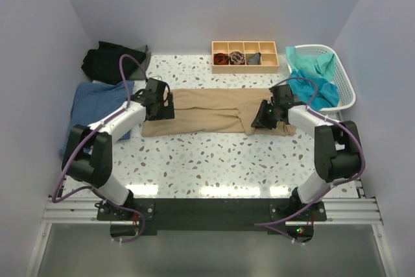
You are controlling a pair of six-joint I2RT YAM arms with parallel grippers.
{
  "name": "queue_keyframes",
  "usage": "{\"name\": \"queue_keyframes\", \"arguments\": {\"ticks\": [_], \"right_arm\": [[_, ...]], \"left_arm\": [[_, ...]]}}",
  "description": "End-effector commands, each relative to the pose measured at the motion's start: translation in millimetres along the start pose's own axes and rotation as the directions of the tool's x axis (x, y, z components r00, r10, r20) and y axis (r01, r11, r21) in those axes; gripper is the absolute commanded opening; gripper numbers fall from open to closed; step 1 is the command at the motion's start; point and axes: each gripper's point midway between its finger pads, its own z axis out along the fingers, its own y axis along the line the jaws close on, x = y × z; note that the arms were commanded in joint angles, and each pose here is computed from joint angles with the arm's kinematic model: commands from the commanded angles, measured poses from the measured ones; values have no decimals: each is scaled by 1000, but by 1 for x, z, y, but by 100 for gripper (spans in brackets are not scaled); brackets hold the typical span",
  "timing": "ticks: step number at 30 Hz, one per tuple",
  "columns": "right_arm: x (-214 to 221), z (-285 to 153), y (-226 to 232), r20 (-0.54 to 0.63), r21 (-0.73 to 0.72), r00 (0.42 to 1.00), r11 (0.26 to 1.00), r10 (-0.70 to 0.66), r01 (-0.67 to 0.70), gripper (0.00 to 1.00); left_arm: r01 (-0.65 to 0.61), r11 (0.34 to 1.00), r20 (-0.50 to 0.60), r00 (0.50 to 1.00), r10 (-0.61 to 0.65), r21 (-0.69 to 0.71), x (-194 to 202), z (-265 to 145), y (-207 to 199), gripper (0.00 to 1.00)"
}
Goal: Fold and stack the t-shirts
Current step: Fold the tshirt
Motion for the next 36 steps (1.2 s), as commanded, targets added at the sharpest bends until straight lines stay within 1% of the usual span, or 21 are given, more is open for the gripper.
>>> {"name": "queue_keyframes", "arguments": {"ticks": [1,2,3,5,7,9,10,12,13,15,17,18,20,24,26,28,29,30,31,34,36], "right_arm": [[-13,-1,15,38,-58,999,998,-12,14,19],[-12,-2,16,39,-68,999,998,-10,13,15],[-14,-3,19,47,-78,999,997,-16,20,7],[-22,-10,27,75,-100,997,994,-28,36,0],[-29,-17,32,87,-106,995,993,-40,49,1],[-41,-23,41,104,-117,993,991,-56,68,9],[-41,-24,40,89,-107,995,992,-54,63,11],[-53,-20,45,85,-98,994,993,-61,70,13],[-52,-17,45,66,-91,996,994,-60,66,13],[-65,-11,49,69,-87,996,994,-56,62,12],[-77,-10,56,81,-93,995,994,-54,62,16],[-75,-1,54,53,-86,997,995,-50,54,17],[-83,2,60,51,-98,997,994,-53,57,13],[-92,23,69,37,-113,997,991,-70,74,11],[-106,25,75,63,-117,995,989,-82,89,11],[-113,31,78,46,-113,995,989,-89,94,17],[-113,34,77,36,-108,995,989,-93,97,26],[-115,35,78,39,-110,993,988,-107,111,31],[-119,33,79,65,-114,990,984,-128,135,35],[-129,13,69,143,-33,977,986,-157,163,48],[-135,-8,60,195,39,964,984,-179,175,51]], "left_arm": [[-15,1000,17,1000,14,14,-5,2,-4,100],[-15,1000,17,1000,14,14,-5,2,-4,100],[-15,1000,16,1000,15,10,-5,2,-3,100],[-16,1000,18,1000,15,13,-7,2,-4,100],[-18,1000,18,1000,17,11,-7,2,-4,100],[-20,1000,17,1000,19,9,-7,3,-4,100],[-20,1000,14,1000,20,9,-6,5,-5,100],[-23,1000,8,1000,23,10,-6,6,-5,100],[-25,1000,2,1000,25,10,-5,8,-6,100],[-30,999,-6,1000,30,12,-4,9,-7,100],[-32,999,-14,999,33,9,-2,11,-6,100],[-37,999,-18,999,37,6,-1,12,-6,100],[-38,999,-23,999,38,1,0,14,-5,100],[-45,999,-39,998,45,-5,3,18,-5,100],[-47,999,-46,998,47,-8,5,21,-5,100],[-49,999,-55,997,49,-4,6,22,-6,100],[-51,999,-62,997,51,-7,8,23,-6,100],[-53,999,-65,997,52,-12,8,24,-5,100],[-51,999,-68,996,50,-17,9,25,-5,100],[-47,999,-57,997,45,-25,5,22,-4,100],[-42,999,-41,998,41,-26,1,19,-3,100]]}}
